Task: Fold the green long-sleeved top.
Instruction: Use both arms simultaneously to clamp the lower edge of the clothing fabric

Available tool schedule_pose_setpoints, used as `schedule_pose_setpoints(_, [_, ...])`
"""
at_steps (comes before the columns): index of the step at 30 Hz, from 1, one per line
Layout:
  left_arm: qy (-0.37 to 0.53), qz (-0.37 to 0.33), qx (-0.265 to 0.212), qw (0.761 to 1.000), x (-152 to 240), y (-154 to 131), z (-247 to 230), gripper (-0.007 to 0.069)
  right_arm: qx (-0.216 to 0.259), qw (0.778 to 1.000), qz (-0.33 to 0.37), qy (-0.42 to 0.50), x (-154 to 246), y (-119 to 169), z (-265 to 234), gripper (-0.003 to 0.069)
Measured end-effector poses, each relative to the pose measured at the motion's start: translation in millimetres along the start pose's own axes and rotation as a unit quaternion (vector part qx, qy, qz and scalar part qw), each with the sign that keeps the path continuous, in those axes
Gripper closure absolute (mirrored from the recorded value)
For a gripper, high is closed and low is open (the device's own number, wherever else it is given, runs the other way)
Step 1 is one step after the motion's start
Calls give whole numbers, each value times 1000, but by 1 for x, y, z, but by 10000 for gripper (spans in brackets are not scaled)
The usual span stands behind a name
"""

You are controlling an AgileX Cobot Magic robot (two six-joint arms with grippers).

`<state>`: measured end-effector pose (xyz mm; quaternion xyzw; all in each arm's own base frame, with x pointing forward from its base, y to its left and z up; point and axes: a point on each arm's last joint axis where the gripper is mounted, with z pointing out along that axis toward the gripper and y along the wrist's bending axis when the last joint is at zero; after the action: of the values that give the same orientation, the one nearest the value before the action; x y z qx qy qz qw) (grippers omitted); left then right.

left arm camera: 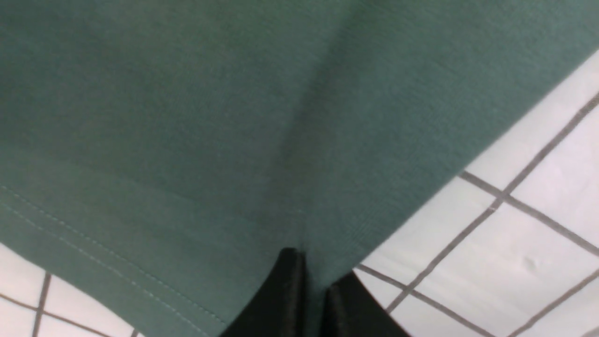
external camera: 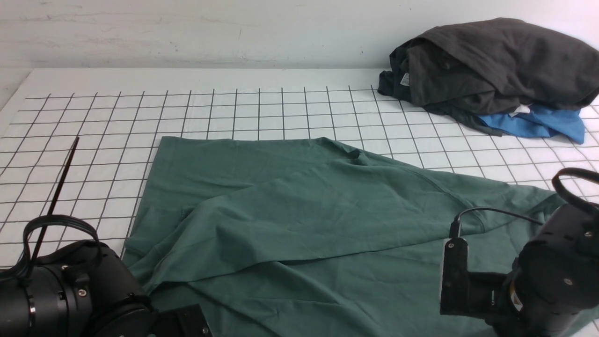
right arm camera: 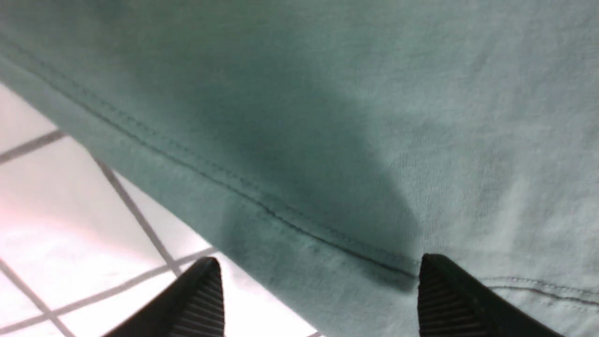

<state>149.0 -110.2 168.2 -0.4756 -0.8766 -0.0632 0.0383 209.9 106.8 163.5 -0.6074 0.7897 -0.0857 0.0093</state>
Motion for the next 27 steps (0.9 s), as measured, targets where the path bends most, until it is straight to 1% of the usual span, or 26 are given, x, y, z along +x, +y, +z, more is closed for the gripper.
schedule_pose_setpoints(6, [-5, 0, -1, 1000, -1, 0, 0, 612, 6, 999, -11, -29, -7, -2, 4, 148])
schedule_pose_setpoints(9, [-5, 0, -1, 1000, -1, 0, 0, 612, 0, 1000, -15, -26, -9, -2, 9, 171])
schedule_pose_setpoints(11, [-5, 0, -1, 1000, -1, 0, 0, 612, -4, 1000, -13, -23, -9, -2, 10, 200])
schedule_pose_setpoints(13, [-5, 0, -1, 1000, -1, 0, 0, 612, -8, 1000, -11, -24, -9, -1, 9, 248])
schedule_pose_setpoints(16, [-5, 0, -1, 1000, -1, 0, 0, 612, -16, 1000, -3, -24, -10, 0, 10, 360])
schedule_pose_setpoints(18, [-6, 0, -1, 1000, -1, 0, 0, 612, -22, 999, 1, -24, -10, 1, 10, 476])
schedule_pose_setpoints(19, [-6, 0, -1, 1000, -1, 0, 0, 612, -22, 999, 1, -24, -10, 1, 10, 487])
schedule_pose_setpoints(20, [-6, 0, -1, 1000, -1, 0, 0, 612, -23, 999, 2, -24, -10, 1, 10, 573])
schedule_pose_setpoints(21, [-6, 0, -1, 1000, -1, 0, 0, 612, -23, 999, 2, -25, -10, 1, 10, 611])
schedule_pose_setpoints(24, [-4, -1, -1, 1000, -1, 0, -1, 612, -18, 999, 3, -29, -12, -2, 7, 648])
schedule_pose_setpoints(27, [-7, -3, -3, 1000, 0, 1, -8, 612, 0, 999, 4, -42, -15, -8, -5, 650])
